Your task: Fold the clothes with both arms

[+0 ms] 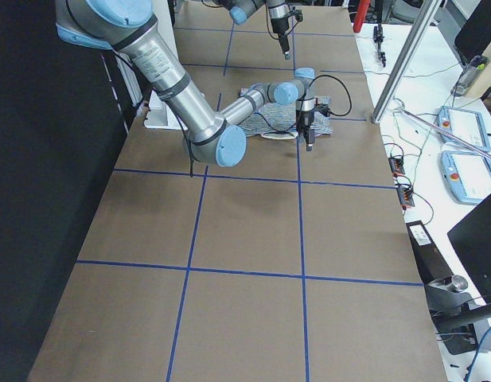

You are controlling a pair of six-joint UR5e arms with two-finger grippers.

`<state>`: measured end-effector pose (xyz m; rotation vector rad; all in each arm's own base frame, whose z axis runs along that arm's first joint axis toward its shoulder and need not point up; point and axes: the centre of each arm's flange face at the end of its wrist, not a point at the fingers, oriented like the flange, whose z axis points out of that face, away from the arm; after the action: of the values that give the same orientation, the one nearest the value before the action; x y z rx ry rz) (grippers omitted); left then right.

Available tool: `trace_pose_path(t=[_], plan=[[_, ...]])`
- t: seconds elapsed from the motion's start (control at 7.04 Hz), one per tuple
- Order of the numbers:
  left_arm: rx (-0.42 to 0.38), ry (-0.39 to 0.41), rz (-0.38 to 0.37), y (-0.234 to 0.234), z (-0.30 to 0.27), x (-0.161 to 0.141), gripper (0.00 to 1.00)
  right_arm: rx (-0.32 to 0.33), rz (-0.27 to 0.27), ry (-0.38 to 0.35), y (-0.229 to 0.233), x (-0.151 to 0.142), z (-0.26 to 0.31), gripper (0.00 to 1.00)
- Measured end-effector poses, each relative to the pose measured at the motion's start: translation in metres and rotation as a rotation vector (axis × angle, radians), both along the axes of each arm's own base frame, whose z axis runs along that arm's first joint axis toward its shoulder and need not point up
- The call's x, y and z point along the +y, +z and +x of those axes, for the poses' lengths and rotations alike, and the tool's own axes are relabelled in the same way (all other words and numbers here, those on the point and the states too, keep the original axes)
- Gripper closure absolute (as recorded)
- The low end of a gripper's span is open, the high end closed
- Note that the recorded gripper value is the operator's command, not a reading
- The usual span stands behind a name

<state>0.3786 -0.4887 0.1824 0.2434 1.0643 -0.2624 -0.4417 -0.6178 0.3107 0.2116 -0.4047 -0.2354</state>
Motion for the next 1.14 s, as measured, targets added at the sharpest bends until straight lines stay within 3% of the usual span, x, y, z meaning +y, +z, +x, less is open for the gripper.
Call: trace_pose_path(t=[0.43, 0.85, 1.14], plan=[[-0.031, -0.006, 0.018, 0.006, -0.015, -0.009, 0.0, -0.041, -0.017, 0.019, -0.076, -0.022, -0.068, 0.0], [-0.143, 0.031, 0.088, 0.042, -0.062, -0.019, 0.0, -0.076, -0.023, 0.028, -0.08, 0.007, -0.132, 0.0], [-0.157, 0.038, 0.097, 0.048, -0.07, -0.02, 0.0, -0.066, -0.027, 0.022, -0.073, 0.016, -0.144, 0.0]])
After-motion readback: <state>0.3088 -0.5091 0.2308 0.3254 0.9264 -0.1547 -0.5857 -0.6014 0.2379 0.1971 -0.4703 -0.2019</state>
